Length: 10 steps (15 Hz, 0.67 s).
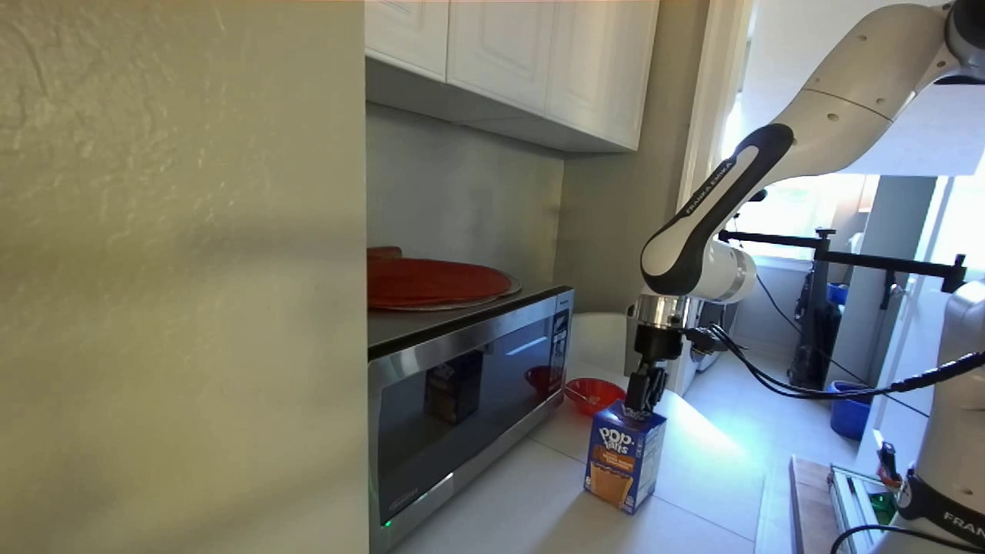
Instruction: Open the cover of the blue box
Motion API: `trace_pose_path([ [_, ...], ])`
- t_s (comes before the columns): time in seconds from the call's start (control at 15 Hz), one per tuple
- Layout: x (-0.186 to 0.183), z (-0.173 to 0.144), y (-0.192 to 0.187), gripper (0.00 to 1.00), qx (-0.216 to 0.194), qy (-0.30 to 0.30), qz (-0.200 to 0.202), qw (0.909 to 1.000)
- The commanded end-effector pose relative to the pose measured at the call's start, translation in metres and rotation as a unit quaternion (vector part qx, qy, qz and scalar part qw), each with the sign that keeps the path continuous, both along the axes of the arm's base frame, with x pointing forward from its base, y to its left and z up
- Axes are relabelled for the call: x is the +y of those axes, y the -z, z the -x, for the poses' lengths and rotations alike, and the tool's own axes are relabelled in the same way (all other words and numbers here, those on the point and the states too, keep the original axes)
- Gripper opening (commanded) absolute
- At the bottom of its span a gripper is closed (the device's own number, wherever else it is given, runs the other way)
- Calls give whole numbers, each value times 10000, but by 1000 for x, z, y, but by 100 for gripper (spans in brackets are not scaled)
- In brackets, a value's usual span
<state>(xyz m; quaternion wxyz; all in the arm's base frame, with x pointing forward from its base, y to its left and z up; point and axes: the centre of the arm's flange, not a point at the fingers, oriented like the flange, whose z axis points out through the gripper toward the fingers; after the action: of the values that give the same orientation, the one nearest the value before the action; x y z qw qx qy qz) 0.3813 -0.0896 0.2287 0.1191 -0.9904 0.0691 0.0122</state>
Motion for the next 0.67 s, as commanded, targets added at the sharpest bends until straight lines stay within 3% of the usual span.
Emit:
trace_pose_path([
  [0.0, -1, 2, -5, 48, -76, 1, -47, 10000],
  [0.47, 2, 12, -42, 96, -149, -238, -264, 9993],
  [0.6, 7, 13, -43, 100, -92, -314, -333, 9989],
])
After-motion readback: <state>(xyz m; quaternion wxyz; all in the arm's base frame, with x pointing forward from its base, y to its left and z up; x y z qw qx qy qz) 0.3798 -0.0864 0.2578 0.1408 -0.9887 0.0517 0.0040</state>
